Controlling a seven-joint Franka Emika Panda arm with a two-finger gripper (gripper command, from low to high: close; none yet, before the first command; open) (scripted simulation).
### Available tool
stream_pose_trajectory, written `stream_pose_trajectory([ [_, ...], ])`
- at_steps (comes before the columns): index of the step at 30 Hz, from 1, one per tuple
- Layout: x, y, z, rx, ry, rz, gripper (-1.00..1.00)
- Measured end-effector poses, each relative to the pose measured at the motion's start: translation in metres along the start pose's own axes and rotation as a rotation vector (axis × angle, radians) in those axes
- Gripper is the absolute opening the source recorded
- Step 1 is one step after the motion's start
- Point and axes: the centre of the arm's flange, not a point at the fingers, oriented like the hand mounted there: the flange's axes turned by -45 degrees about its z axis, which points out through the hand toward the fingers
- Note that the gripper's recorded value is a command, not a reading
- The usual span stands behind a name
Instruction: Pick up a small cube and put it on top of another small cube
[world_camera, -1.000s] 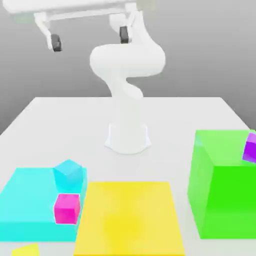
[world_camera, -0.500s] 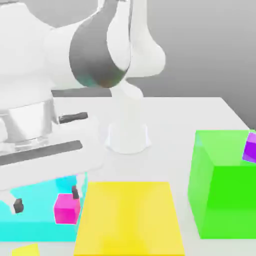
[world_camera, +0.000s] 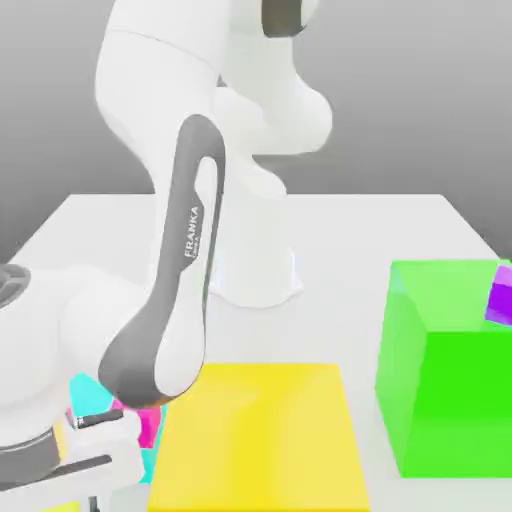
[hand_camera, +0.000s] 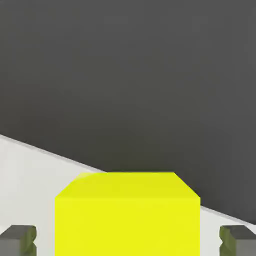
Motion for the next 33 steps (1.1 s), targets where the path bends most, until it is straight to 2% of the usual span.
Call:
stream_pose_trajectory([
  [4, 0.000, 0.000, 0.000, 0.000, -0.001, -0.001, -1.00],
  [10, -0.025, 0.009, -0.068, 0.013, 0.007, 0.073, -1.00],
  [21, -0.069, -0.040, -0.133, 0.076, 0.005, 0.223, -1.00],
  [27, -0.065, -0.094, -0.172, 0.024, 0.002, 0.189, -1.00],
  [31, -0.059, -0.104, -0.135, 0.006, 0.002, 0.169, -1.00],
  [32, -0.060, -0.103, -0.122, 0.004, 0.001, 0.171, 1.00],
  [33, -0.060, -0.103, -0.122, 0.004, 0.001, 0.171, 1.00],
])
